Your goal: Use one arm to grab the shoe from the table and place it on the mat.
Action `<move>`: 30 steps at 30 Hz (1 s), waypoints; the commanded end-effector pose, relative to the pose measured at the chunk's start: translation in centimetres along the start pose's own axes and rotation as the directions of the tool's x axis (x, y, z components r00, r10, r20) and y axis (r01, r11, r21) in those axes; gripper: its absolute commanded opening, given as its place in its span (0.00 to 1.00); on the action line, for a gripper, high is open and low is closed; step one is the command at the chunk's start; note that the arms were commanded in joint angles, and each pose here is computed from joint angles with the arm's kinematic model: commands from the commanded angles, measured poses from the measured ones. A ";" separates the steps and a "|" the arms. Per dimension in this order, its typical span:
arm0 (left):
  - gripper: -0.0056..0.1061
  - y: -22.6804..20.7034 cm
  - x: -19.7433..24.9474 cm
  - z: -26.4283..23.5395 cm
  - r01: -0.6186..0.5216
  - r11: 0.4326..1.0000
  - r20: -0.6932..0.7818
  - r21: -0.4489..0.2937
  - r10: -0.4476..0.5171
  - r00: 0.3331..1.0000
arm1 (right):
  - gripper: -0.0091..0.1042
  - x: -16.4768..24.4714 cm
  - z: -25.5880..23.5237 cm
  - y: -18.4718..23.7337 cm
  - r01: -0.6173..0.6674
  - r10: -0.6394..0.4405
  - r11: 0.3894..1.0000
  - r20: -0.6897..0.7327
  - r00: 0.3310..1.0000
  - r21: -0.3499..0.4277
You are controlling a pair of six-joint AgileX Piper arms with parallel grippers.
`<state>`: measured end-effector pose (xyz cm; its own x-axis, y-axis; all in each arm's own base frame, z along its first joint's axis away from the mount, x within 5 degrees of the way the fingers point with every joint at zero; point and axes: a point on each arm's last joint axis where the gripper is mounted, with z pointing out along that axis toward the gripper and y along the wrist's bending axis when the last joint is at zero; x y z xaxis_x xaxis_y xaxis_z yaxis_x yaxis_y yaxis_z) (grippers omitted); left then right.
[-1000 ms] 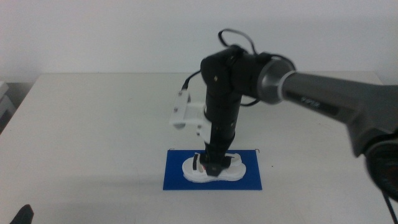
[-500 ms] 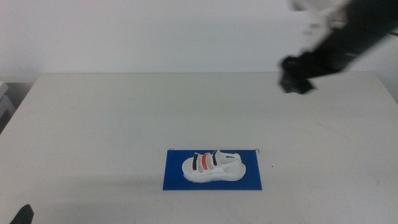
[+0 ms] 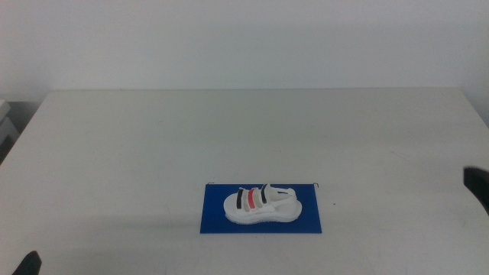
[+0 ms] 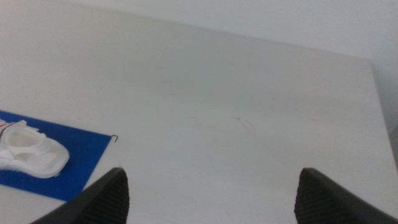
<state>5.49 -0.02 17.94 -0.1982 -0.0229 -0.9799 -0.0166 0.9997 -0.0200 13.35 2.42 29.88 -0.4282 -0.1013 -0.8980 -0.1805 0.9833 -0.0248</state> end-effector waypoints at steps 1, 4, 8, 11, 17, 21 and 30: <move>0.89 0.0 -0.6 -0.1 0.011 1.000 0.086 0.000 -0.011 0.996 | 0.74 0.4 -1.0 -0.3 -0.014 0.011 1.000 0.172 0.985 0.017; 0.89 0.0 -0.6 -0.1 0.011 1.000 0.086 0.000 -0.011 0.996 | 0.74 2.7 -1.5 -0.4 -0.025 0.017 0.999 0.207 0.978 0.034; 0.89 0.0 -0.6 -0.1 0.011 1.000 0.086 0.000 -0.011 0.996 | 0.74 4.6 -1.9 -0.5 -0.025 0.011 0.999 0.263 0.965 0.048; 0.89 0.0 -0.6 -0.1 0.011 1.000 0.086 0.000 -0.011 0.996 | 0.74 5.8 -2.0 -0.4 -0.034 0.022 0.998 0.249 0.968 0.045; 0.89 0.0 -0.6 -0.1 0.011 1.000 0.086 0.000 -0.011 0.996 | 0.74 7.9 -2.1 -0.3 -0.035 0.024 0.998 0.229 0.973 0.045; 0.89 0.0 -0.6 -0.1 0.011 1.000 0.086 0.000 -0.011 0.996 | 0.74 9.4 -2.2 -0.2 -0.035 0.023 0.998 0.247 0.969 0.046; 0.89 0.0 -0.6 -0.1 0.011 1.000 0.086 0.000 -0.011 0.996 | 0.74 12.5 -2.2 -0.1 -0.036 0.021 0.998 0.289 0.957 0.046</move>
<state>5.49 -0.02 17.94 -0.1982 -0.0219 -0.9799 -0.0164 0.9997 -0.0191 6.00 0.73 18.52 -0.2468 -0.0326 -0.9685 -0.1255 0.9921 -0.0014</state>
